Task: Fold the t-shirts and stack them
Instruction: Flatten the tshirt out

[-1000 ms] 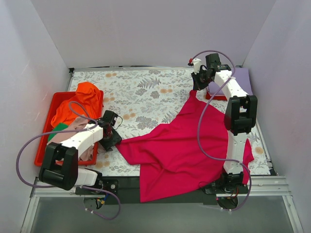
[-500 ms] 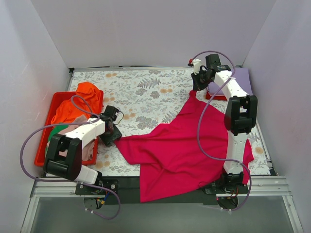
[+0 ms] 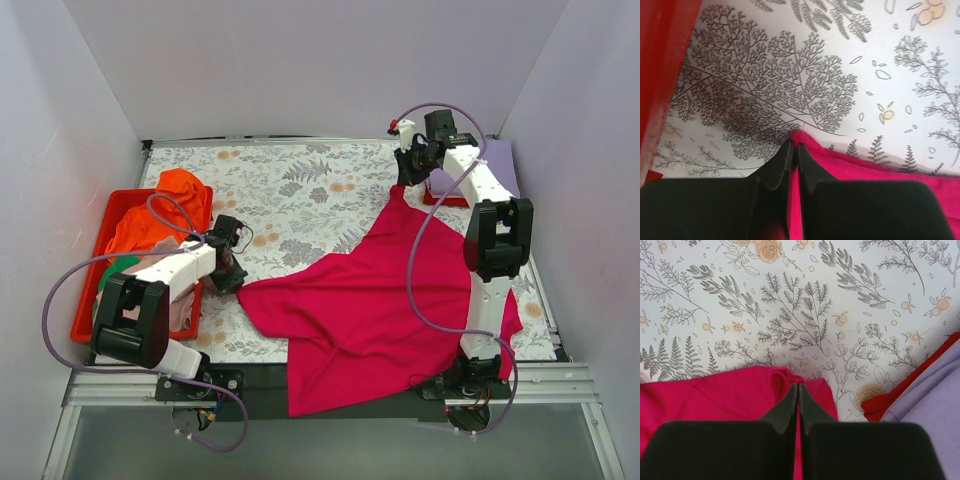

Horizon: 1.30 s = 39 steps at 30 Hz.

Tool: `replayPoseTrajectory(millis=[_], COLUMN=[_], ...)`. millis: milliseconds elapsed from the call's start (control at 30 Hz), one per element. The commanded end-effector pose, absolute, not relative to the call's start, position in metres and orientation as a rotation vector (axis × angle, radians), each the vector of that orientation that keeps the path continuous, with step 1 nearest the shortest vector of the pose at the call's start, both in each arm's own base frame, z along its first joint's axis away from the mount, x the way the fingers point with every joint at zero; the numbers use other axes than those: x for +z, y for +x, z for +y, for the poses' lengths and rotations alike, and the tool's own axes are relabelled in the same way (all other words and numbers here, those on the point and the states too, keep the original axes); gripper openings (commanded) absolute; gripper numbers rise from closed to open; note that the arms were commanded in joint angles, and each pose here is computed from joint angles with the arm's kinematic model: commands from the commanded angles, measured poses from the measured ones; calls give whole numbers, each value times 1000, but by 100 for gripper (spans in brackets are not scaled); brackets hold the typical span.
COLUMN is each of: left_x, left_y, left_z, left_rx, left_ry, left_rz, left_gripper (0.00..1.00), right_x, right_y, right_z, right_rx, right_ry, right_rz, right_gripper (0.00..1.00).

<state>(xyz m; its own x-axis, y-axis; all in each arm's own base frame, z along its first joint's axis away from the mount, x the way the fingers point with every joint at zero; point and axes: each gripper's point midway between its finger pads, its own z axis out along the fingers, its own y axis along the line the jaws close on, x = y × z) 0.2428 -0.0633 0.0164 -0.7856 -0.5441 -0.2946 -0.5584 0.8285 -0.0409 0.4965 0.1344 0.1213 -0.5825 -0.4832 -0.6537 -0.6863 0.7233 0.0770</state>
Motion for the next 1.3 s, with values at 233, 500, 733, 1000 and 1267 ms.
replayPoseTrajectory(millis=[233, 500, 733, 1000, 1267], left_x=[123, 121, 101, 106, 120], left_y=[304, 295, 279, 278, 285], left_z=[-94, -125, -132, -141, -146], left_rx=[-316, -540, -607, -678, -700], left_ry=[-525, -451, -451, -436, -378], left_rz=[2394, 2450, 2501, 2500, 2473], left_gripper=[0, 0, 0, 0, 0], right_x=[214, 224, 185, 163, 180], right_y=[470, 394, 476, 525, 446], right_z=[145, 227, 233, 98, 148], right_rx=[425, 545, 124, -63, 332], right_ry=[-1060, -1502, -1085, -687, -984], right_rz=[2024, 1726, 2016, 2201, 2101], right_gripper=[1, 1, 1, 1, 1])
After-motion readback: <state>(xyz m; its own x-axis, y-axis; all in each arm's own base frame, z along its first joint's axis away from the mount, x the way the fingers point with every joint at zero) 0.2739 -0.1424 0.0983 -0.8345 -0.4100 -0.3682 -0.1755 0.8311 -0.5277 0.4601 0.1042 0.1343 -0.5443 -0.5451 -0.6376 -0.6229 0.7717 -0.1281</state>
